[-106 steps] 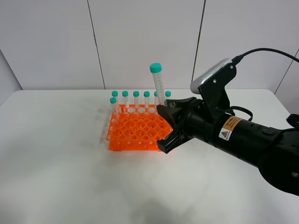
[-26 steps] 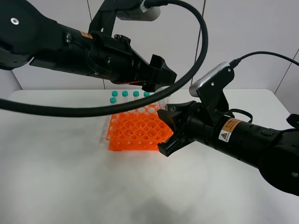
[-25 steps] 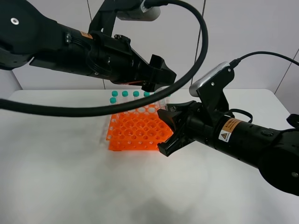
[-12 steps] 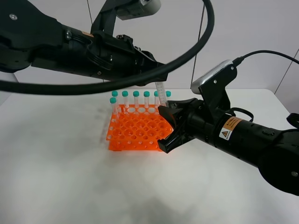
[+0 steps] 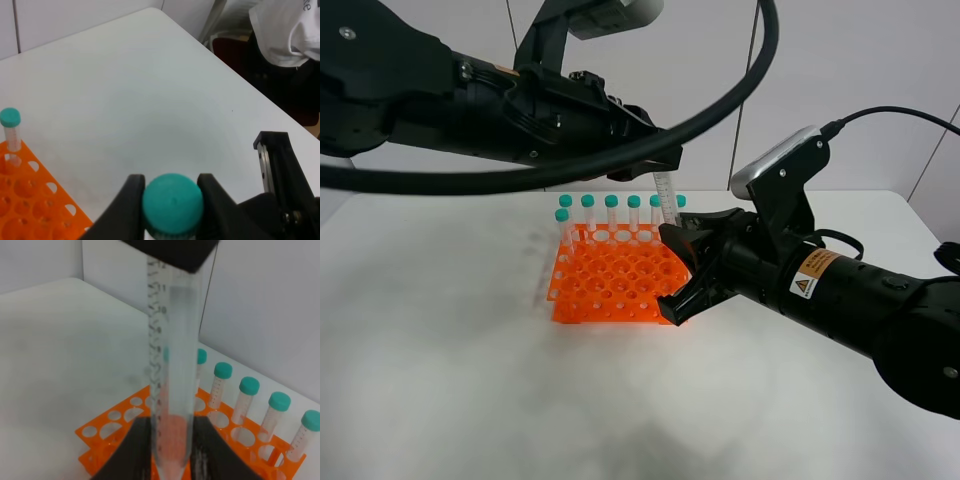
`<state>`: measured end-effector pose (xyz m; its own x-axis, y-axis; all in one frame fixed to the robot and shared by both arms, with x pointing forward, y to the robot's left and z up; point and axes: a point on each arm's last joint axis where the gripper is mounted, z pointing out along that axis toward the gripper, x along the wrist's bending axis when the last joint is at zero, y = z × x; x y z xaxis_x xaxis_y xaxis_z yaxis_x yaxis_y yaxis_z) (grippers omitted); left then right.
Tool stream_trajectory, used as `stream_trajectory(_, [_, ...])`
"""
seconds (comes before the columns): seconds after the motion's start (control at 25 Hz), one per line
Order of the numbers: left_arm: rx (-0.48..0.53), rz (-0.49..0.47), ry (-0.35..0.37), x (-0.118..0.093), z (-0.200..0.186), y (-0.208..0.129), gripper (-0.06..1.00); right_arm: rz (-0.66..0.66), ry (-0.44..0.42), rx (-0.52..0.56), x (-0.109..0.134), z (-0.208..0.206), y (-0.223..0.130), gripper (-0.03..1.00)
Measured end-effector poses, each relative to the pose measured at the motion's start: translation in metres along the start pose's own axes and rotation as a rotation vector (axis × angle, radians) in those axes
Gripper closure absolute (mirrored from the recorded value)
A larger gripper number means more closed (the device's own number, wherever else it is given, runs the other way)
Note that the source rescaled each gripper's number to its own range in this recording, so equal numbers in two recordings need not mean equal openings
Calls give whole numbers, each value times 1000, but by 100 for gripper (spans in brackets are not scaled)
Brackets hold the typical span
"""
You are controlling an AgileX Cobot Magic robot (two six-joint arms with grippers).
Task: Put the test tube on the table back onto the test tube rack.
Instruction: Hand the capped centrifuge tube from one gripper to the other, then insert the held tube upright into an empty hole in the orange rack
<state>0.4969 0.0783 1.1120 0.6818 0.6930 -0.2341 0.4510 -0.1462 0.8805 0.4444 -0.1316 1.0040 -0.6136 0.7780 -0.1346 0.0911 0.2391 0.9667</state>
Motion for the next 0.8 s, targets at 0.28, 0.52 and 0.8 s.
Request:
stream_trajectory(0.28, [1,5,-2,0,0,0,94,0,0,0,0,0,0,89])
stream_trajectory(0.52, [3,1,-4,0,0,0,94,0,0,0,0,0,0,65])
stream_trajectory(0.8, [3,0,-5,0,0,0,94,-2,1,3,0,0,0,50])
